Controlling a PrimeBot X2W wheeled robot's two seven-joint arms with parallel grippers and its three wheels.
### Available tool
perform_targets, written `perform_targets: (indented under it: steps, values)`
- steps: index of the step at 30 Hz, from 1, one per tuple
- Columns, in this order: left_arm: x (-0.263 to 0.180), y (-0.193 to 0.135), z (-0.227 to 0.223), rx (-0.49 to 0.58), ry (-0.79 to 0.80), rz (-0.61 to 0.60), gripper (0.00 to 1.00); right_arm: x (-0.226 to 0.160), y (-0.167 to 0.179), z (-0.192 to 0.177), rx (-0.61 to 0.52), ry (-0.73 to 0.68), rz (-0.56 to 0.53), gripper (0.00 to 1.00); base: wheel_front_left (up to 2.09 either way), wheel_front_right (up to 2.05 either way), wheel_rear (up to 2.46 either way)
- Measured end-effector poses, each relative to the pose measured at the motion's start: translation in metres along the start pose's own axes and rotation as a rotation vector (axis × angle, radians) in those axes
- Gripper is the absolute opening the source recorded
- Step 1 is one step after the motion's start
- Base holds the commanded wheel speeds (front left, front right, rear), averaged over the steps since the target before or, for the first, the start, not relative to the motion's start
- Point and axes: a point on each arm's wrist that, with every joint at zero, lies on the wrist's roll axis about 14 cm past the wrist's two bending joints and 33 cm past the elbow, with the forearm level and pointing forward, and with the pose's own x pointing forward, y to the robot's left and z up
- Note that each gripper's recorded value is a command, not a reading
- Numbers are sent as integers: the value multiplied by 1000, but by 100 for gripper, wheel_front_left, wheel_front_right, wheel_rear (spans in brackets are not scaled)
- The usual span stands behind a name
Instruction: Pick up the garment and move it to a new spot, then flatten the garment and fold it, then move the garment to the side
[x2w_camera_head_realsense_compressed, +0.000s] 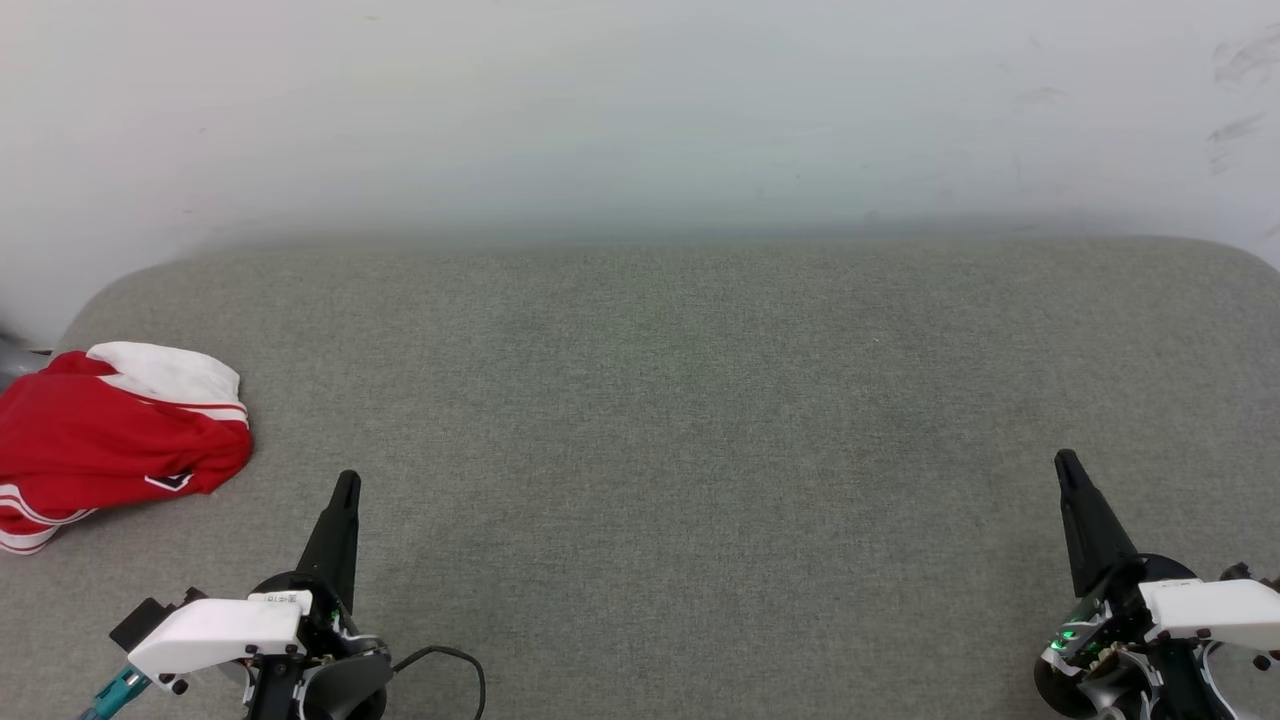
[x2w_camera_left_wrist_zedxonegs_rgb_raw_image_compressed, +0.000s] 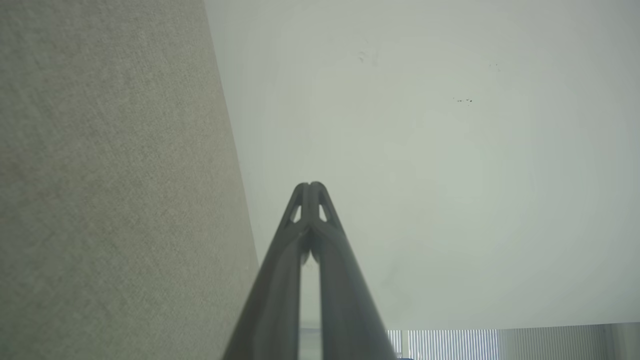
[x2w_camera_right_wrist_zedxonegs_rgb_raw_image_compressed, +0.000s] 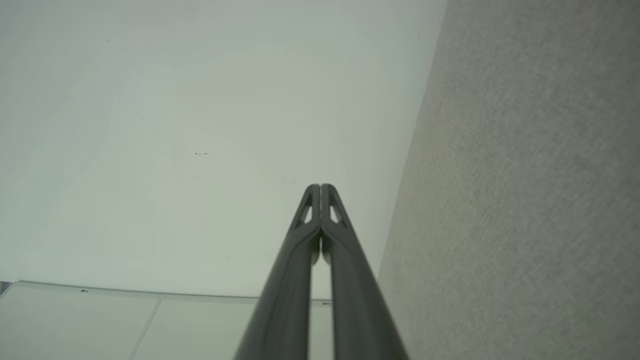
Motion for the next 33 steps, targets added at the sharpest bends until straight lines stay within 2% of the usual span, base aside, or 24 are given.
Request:
perform_targets:
  steps: [31,32,33]
  values:
    - [0,0,0,0,0,0,0,0,0,0,0,0,0,0,0,0,0]
    - [0,0,0,0,0,0,100,0,0,0,0,0,0,100,0,0,0]
    - [-1,2,0,-1,0,7,100,-1,-2,0,1,0,-7,100,0,0,0]
